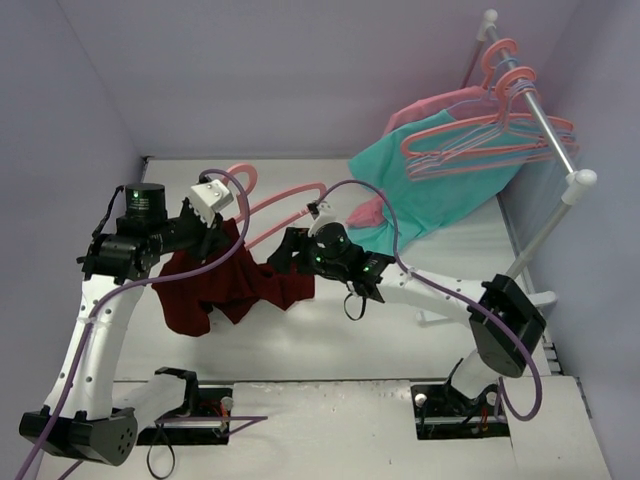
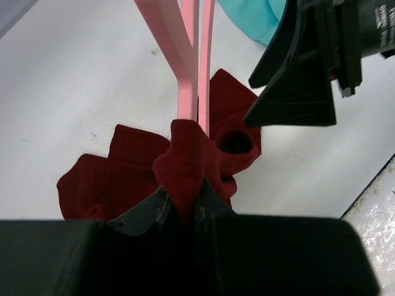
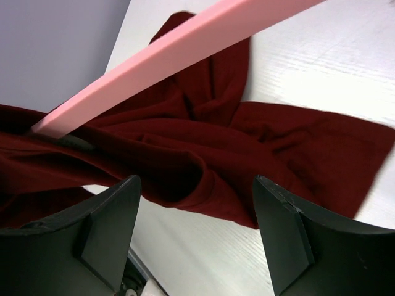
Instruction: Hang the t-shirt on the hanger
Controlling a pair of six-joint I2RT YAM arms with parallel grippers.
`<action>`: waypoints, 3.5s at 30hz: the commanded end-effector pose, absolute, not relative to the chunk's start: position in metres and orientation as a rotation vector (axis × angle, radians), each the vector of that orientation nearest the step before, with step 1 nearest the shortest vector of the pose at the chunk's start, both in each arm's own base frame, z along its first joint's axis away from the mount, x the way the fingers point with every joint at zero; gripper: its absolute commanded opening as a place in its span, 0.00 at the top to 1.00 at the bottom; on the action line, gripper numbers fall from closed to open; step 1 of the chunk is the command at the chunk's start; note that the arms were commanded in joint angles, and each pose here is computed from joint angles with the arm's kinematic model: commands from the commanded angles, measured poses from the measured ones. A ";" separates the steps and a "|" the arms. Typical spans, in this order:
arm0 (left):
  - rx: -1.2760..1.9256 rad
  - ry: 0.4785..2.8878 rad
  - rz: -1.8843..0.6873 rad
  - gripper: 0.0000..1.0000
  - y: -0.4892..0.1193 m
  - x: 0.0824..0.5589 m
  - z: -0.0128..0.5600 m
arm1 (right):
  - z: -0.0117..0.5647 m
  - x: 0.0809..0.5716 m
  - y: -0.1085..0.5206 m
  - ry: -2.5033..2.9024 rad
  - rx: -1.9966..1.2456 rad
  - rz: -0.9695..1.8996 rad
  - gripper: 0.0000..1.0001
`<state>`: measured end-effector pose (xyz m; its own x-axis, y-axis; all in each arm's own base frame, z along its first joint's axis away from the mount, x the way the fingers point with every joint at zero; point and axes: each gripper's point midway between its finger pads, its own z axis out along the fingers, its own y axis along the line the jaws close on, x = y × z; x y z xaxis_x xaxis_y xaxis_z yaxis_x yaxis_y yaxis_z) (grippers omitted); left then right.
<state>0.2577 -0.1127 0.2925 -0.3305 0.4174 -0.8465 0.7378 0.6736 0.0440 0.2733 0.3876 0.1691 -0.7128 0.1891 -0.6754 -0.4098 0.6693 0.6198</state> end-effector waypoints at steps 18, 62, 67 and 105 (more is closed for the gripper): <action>0.907 1.871 -0.449 1.00 -0.123 0.261 0.301 | 0.150 0.254 0.455 2.155 -0.348 1.259 0.41; 1.105 1.723 -0.514 1.00 -0.140 0.231 0.305 | 0.219 0.404 0.190 1.986 -0.076 0.557 1.00; 1.133 1.738 -0.510 1.00 -0.141 0.233 0.297 | 0.249 0.417 0.168 1.928 -0.104 0.481 1.00; 1.090 1.586 -0.145 1.00 -0.151 0.291 0.436 | 0.520 0.321 0.320 1.278 -0.649 0.613 1.00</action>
<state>0.2903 -0.1574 0.3810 -0.0245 0.5944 -0.8038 0.7807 0.5136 0.3560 0.3360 0.3024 0.4604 -0.0179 0.0141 -0.9997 -0.7360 0.6766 0.0227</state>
